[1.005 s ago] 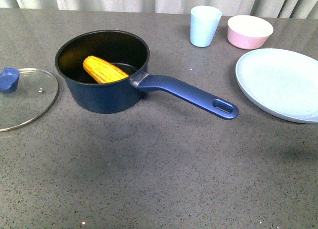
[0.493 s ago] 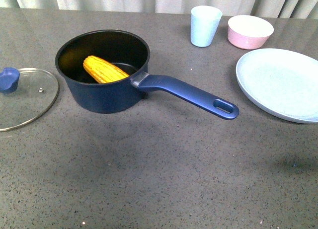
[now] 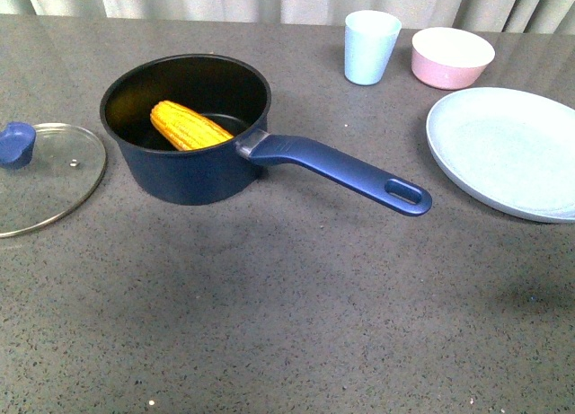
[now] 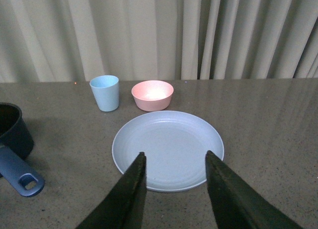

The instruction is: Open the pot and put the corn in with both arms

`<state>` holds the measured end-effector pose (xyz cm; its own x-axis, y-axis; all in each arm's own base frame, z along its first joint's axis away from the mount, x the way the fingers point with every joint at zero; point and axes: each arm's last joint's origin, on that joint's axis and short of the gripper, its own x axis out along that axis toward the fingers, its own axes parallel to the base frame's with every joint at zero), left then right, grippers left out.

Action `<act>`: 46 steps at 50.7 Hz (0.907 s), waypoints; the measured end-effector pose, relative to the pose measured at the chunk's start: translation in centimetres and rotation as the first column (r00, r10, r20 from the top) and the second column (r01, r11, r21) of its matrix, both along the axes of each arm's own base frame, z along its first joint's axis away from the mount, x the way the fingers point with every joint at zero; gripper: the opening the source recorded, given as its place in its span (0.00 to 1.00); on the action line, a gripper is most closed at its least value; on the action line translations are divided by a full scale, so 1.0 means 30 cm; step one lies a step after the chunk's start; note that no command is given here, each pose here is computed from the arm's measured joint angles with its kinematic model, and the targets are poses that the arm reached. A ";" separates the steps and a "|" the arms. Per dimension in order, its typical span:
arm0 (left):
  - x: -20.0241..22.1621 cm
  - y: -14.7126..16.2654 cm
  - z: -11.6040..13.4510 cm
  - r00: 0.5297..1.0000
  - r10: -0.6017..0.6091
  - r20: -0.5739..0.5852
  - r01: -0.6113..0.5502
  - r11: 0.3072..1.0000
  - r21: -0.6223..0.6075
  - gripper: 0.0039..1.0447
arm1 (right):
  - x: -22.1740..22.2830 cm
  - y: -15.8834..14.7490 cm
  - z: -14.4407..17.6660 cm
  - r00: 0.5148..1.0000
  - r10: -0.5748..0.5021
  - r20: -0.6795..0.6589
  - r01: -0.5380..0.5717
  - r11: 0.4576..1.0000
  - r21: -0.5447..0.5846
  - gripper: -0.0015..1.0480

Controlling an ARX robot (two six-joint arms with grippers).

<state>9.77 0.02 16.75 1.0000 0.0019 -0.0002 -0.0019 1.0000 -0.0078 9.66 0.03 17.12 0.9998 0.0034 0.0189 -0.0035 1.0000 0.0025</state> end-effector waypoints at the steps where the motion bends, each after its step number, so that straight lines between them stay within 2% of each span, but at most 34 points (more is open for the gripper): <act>1: 0.000 0.000 0.000 1.000 0.000 0.000 0.000 1.000 0.000 0.92 | 0.000 0.000 0.000 1.000 0.000 0.000 0.000 1.000 0.000 0.41; 11: 0.000 0.000 0.000 1.000 0.000 0.000 0.000 1.000 0.000 0.92 | 0.000 0.000 0.000 1.000 0.000 0.000 0.000 1.000 0.000 0.82; 14: 0.000 0.000 0.000 1.000 0.000 0.000 0.000 1.000 0.000 0.92 | 0.000 0.000 0.000 1.000 0.000 0.000 0.000 1.000 0.000 0.92; 46: 0.000 0.000 0.000 1.000 0.000 0.000 0.000 1.000 0.000 0.92 | 0.000 0.000 0.000 1.000 0.000 0.000 0.000 1.000 0.000 0.91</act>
<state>9.77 0.02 16.75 1.0000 0.0019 -0.0002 -0.0019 1.0000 -0.0078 9.66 0.03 17.12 0.9998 0.0031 0.0189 -0.0031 1.0000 0.0025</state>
